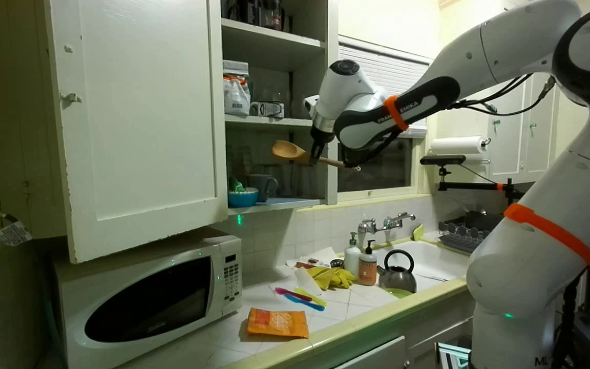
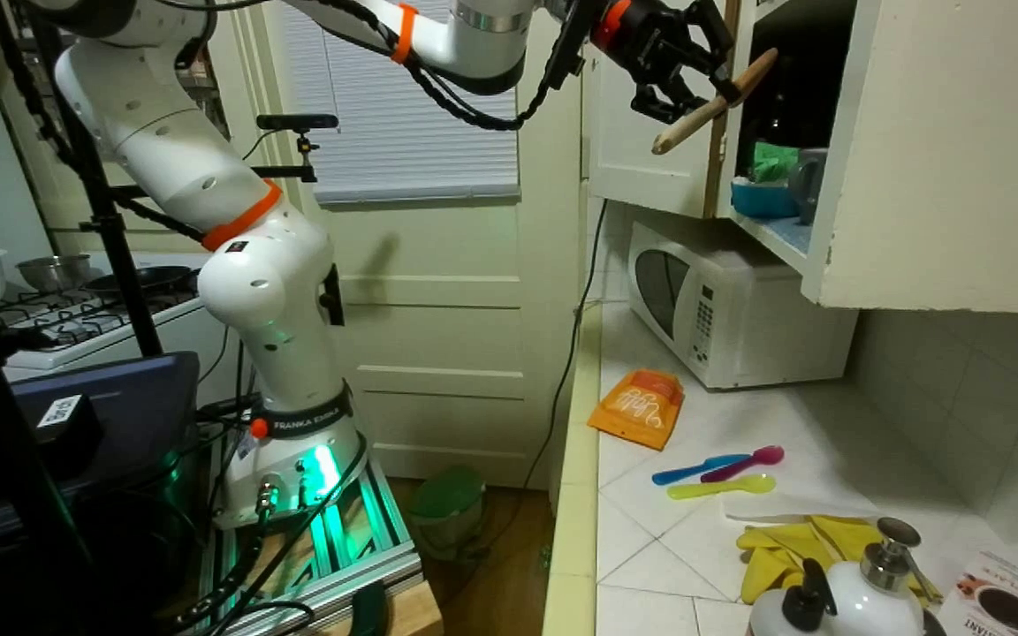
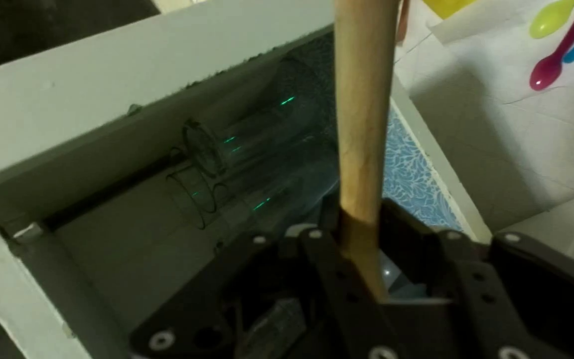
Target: Put the wooden spoon in the bottom compartment of the top cabinet
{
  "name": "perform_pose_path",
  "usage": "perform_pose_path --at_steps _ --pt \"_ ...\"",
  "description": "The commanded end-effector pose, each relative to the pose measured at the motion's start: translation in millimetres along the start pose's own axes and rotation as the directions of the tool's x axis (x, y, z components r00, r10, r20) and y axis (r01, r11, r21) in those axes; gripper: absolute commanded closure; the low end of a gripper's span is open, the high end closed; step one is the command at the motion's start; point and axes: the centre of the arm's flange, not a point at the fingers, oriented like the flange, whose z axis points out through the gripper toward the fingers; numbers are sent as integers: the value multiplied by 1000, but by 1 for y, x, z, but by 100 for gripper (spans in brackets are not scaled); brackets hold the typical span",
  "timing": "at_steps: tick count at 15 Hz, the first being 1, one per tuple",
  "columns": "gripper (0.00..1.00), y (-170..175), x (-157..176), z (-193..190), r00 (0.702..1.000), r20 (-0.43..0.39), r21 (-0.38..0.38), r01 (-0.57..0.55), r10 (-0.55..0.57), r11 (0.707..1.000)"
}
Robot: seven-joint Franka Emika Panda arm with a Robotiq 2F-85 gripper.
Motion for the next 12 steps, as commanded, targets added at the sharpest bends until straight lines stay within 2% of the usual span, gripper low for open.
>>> perform_pose_path --at_steps 1,4,7,9,12 --pt "94 0 8 11 995 -49 -132 78 -85 988" --pt "94 -5 18 21 984 -65 -238 149 -169 960" --pt "94 -9 32 31 971 -76 -307 193 -227 932" --pt "94 -14 46 36 964 -96 -333 204 -248 921" --pt "94 -28 65 47 961 -133 -326 189 -243 926"
